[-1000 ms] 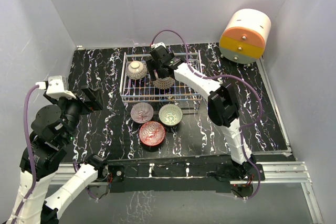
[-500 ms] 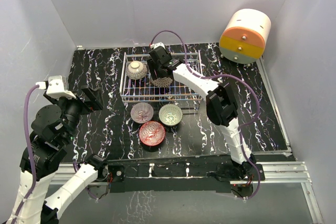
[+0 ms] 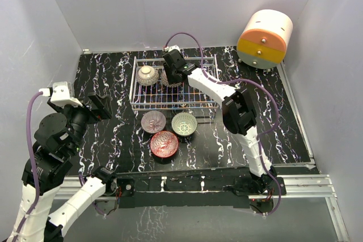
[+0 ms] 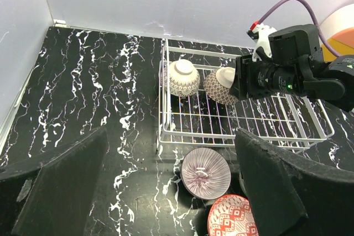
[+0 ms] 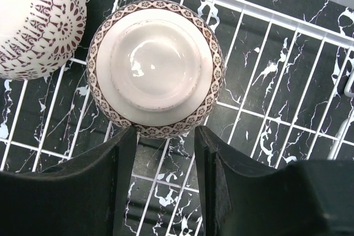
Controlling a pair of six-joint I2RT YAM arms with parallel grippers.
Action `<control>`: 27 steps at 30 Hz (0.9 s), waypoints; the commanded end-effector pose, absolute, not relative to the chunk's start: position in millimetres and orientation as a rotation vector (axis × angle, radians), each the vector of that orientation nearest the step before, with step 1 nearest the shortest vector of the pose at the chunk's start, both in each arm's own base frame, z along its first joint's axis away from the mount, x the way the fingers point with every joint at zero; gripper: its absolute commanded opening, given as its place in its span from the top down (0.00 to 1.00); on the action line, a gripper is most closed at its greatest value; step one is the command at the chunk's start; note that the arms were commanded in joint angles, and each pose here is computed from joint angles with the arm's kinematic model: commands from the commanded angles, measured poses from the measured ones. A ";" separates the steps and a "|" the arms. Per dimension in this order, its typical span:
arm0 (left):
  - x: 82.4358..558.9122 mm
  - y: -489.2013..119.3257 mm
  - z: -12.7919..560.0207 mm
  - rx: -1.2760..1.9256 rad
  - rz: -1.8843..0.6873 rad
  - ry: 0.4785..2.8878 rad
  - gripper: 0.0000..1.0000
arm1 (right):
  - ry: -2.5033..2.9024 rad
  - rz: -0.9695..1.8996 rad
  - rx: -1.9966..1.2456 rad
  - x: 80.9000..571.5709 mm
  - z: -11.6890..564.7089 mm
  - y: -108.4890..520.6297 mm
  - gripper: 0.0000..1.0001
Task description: Load the bowls into the dish rack
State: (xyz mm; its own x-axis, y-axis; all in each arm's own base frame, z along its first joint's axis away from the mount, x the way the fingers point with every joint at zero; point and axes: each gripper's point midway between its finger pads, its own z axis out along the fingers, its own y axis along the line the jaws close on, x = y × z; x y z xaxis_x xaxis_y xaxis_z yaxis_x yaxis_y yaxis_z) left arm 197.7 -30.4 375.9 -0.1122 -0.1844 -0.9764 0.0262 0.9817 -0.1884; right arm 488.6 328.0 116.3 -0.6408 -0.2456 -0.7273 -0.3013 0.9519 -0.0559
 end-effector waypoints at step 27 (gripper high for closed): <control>206.0 -31.7 379.8 -0.130 -0.162 1.677 0.03 | 2.096 0.264 -0.520 349.0 247.2 325.7 0.01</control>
State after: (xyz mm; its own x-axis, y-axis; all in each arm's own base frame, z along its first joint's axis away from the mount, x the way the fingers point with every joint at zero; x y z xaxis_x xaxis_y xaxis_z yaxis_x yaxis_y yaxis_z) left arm 201.3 -30.4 373.5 -0.1226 -0.1815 -0.9757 0.0127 0.9828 -0.1844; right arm 405.5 317.8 238.9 -0.5075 -0.1982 -0.8385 -0.3853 0.9227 0.0151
